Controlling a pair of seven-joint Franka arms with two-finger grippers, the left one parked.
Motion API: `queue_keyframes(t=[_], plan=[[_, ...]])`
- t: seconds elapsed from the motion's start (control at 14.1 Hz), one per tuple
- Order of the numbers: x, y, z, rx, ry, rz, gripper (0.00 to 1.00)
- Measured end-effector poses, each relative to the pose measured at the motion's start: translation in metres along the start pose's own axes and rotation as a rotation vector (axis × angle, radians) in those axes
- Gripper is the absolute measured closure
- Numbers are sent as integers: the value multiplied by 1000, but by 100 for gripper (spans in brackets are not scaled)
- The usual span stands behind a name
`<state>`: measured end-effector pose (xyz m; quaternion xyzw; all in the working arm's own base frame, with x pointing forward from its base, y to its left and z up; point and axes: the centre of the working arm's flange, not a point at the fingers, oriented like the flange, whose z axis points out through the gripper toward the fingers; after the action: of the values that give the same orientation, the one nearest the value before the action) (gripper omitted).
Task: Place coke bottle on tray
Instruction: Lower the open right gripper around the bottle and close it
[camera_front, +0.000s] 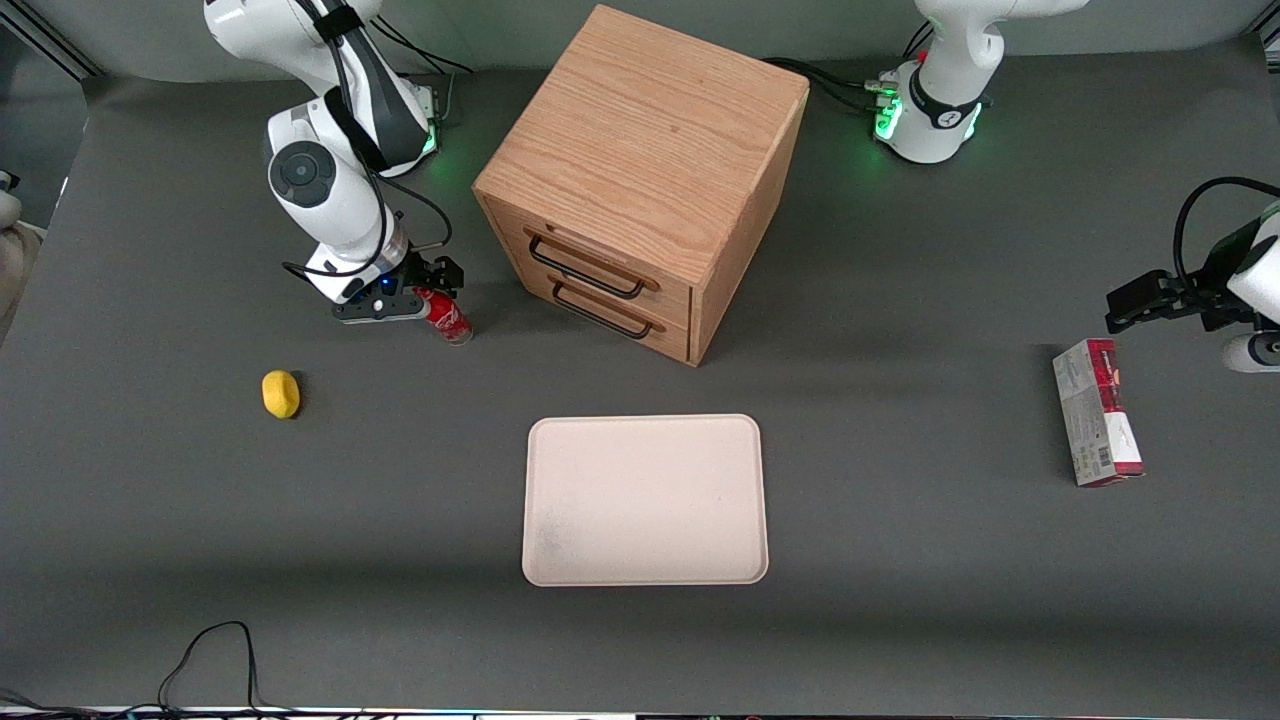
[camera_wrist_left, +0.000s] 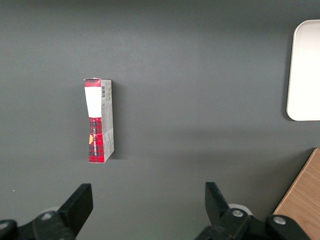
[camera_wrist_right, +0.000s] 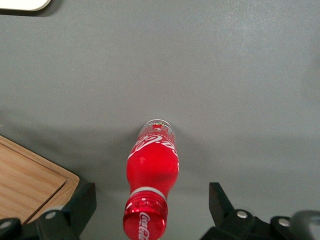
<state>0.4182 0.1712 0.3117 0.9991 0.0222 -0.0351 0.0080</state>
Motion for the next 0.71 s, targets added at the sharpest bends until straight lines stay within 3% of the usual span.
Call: queue_keyframes(t=[0.36, 0.5, 0.71], plan=[[1, 0, -2, 1, 6, -2, 3], [1, -1, -3, 0, 7, -3, 20], [1, -1, -3, -1, 7, -4, 54]])
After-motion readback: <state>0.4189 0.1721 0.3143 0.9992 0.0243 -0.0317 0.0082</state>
